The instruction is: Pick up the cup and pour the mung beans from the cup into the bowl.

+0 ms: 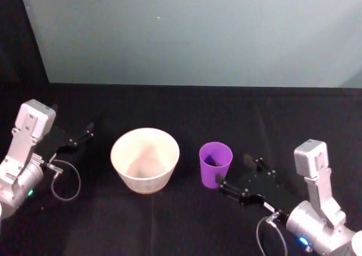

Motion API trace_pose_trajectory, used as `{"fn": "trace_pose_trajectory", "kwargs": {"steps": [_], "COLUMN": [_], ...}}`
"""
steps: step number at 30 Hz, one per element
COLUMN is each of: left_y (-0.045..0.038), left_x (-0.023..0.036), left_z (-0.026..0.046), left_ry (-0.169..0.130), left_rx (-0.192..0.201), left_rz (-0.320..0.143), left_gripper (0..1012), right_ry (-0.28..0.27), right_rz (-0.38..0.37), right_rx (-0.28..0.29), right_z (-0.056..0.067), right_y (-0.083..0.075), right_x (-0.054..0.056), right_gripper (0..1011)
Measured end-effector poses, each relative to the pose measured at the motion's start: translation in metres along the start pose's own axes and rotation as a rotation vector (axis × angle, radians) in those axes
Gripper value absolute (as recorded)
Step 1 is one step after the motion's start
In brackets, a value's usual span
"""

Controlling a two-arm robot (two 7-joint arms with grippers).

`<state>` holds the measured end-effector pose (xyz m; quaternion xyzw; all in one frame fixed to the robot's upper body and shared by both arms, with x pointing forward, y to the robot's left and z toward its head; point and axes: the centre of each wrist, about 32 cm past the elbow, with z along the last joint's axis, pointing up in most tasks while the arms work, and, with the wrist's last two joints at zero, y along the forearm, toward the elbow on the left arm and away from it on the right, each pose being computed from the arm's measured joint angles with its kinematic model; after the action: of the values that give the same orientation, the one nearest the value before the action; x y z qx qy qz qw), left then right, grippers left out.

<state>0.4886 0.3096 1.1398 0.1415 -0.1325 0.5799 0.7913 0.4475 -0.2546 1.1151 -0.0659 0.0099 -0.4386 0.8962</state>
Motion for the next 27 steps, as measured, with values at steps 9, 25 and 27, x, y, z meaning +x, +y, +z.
{"fn": "trace_pose_trajectory", "kwargs": {"steps": [9, 25, 27], "left_y": [0.0, 0.0, 0.0], "left_x": [0.0, 0.0, 0.0], "left_z": [0.0, 0.0, 0.0], "left_ry": [0.0, 0.0, 0.0], "left_rx": [0.0, 0.0, 0.0], "left_rz": [0.0, 0.0, 0.0], "left_gripper": [1011, 1011, 1012], "right_ry": [-0.004, -0.046, -0.046], "right_rz": [0.029, 0.063, 0.062], "right_rx": [-0.004, 0.007, 0.013], "right_z": [-0.001, -0.003, -0.003], "right_y": [0.02, 0.047, 0.047], "right_x": [-0.001, -0.001, -0.001], "right_gripper": [1003, 1003, 1003]}}
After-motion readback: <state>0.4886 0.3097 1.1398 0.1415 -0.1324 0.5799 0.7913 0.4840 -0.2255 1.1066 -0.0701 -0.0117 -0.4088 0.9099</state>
